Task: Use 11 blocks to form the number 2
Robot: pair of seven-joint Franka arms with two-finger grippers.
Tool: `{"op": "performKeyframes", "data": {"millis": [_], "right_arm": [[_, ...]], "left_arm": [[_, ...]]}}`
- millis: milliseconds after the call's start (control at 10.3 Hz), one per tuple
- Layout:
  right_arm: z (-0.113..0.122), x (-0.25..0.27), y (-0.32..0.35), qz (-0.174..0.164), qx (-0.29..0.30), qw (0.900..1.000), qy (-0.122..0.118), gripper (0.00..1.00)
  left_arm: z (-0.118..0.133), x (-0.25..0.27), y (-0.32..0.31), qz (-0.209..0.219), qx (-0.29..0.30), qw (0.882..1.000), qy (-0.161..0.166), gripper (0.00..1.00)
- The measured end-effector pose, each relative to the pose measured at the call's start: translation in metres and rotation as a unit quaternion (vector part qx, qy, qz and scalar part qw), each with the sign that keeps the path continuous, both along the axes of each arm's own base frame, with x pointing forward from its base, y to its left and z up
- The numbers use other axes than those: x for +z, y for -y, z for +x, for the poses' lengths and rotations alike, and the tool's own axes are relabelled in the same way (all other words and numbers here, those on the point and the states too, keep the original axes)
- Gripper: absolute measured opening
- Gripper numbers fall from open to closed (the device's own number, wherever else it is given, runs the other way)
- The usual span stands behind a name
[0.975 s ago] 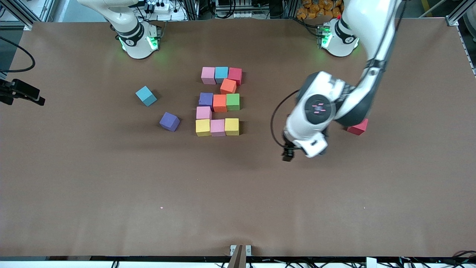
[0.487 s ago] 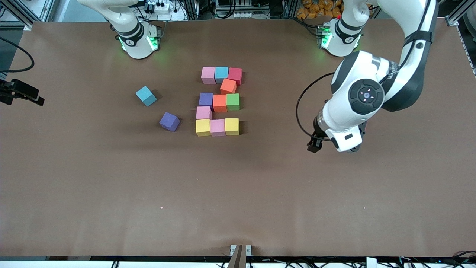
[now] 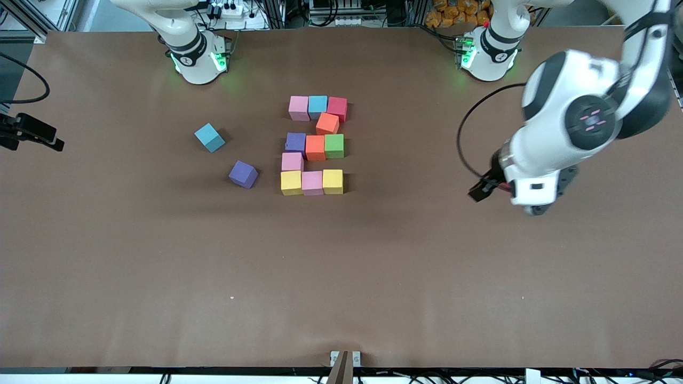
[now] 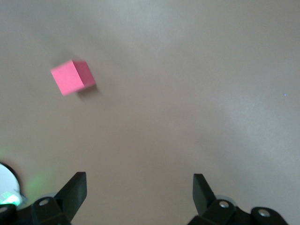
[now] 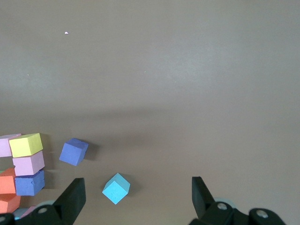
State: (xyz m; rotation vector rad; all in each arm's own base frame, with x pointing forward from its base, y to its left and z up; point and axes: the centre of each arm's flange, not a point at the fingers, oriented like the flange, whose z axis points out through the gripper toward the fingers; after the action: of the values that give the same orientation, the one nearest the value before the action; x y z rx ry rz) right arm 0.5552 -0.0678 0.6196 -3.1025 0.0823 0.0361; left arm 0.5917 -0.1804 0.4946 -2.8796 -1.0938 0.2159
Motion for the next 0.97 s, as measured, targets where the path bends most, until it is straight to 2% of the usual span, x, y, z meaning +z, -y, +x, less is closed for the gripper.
{"op": "performKeyframes", "data": {"millis": [195,487,780,975], "right_arm": [[0.0,0.0,0.0,0.0,0.0,1.0,0.001,1.0],[0.0,0.001,0.0,0.0,0.0,1.0,0.001,1.0],[0.0,0.001,0.004,0.0,-0.003,1.0,0.001,1.0],[0.0,0.001,0.005,0.0,-0.004,1.0,0.001,1.0]], "left_arm": [[-0.003,0.024,-0.041,-0.01,-0.067,0.998,0.01,1.0],[-0.002,0.042,-0.076,-0.007,-0.16,0.987,0.027,1.0],[-0.01,0.067,-0.09,0.002,-0.26,0.965,0.042,1.0],[-0.019,0.088,-0.092,0.026,-0.312,0.949,0.047,1.0]]}}
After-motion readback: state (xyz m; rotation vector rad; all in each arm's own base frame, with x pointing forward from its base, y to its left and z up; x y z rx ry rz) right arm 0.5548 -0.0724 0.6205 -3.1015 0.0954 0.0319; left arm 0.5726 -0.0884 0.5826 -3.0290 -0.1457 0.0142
